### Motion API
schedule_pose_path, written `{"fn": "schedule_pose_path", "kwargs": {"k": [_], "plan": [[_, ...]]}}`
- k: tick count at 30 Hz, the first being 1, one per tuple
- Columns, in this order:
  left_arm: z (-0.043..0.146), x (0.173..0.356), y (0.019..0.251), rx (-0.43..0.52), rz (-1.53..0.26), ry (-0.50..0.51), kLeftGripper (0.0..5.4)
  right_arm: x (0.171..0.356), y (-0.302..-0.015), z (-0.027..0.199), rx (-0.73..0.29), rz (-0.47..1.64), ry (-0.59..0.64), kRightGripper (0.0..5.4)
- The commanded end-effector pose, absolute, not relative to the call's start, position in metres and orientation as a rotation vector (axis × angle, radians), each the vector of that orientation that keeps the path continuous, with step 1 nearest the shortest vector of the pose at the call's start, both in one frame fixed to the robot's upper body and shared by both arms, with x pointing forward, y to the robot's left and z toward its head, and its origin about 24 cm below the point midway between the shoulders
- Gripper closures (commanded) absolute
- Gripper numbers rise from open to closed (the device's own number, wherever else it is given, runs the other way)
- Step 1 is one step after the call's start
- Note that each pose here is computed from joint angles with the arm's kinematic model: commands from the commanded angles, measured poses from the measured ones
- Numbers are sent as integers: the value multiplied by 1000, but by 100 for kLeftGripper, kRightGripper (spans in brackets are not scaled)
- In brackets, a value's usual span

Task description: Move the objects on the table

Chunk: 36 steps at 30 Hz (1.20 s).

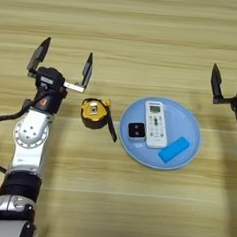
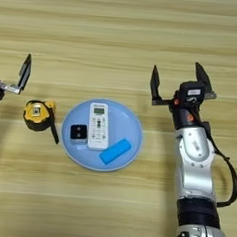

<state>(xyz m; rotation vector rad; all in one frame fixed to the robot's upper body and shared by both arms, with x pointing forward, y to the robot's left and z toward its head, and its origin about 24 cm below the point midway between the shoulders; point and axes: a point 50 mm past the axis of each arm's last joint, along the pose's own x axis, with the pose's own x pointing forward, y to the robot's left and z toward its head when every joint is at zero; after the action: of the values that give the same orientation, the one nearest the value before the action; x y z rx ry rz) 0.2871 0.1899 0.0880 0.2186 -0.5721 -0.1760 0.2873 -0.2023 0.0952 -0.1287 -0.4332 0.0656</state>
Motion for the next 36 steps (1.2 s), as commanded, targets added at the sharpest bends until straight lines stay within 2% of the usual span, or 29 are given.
{"fn": "schedule_pose_path", "kwargs": {"k": [1, 4, 6, 10, 16, 22, 28, 32, 36], "plan": [[92, 288, 191, 197, -135, -598, 1, 291, -203, 101, -144, 61, -460, 0], [92, 288, 192, 136, -92, -588, 1, 291, -203, 101, -146, 52, -469, 0], [92, 288, 193, 137, -80, -583, 1, 290, -200, 103, -171, 53, -487, 0], [95, 290, 194, 145, -65, -573, 1, 290, -196, 104, -160, 54, -498, 0], [90, 293, 191, 134, -77, -524, 1, 293, -194, 109, -154, 94, -495, 0], [74, 299, 192, 103, -78, -444, 1, 297, -180, 118, -69, 330, -383, 0], [70, 301, 190, 102, -90, -437, 1, 284, -161, 120, -30, 525, -276, 0], [66, 304, 192, 96, -66, -424, 1, 263, -140, 109, -122, 763, -203, 0], [64, 305, 189, 95, -71, -423, 1, 263, -139, 100, -201, 910, -137, 0]]}}
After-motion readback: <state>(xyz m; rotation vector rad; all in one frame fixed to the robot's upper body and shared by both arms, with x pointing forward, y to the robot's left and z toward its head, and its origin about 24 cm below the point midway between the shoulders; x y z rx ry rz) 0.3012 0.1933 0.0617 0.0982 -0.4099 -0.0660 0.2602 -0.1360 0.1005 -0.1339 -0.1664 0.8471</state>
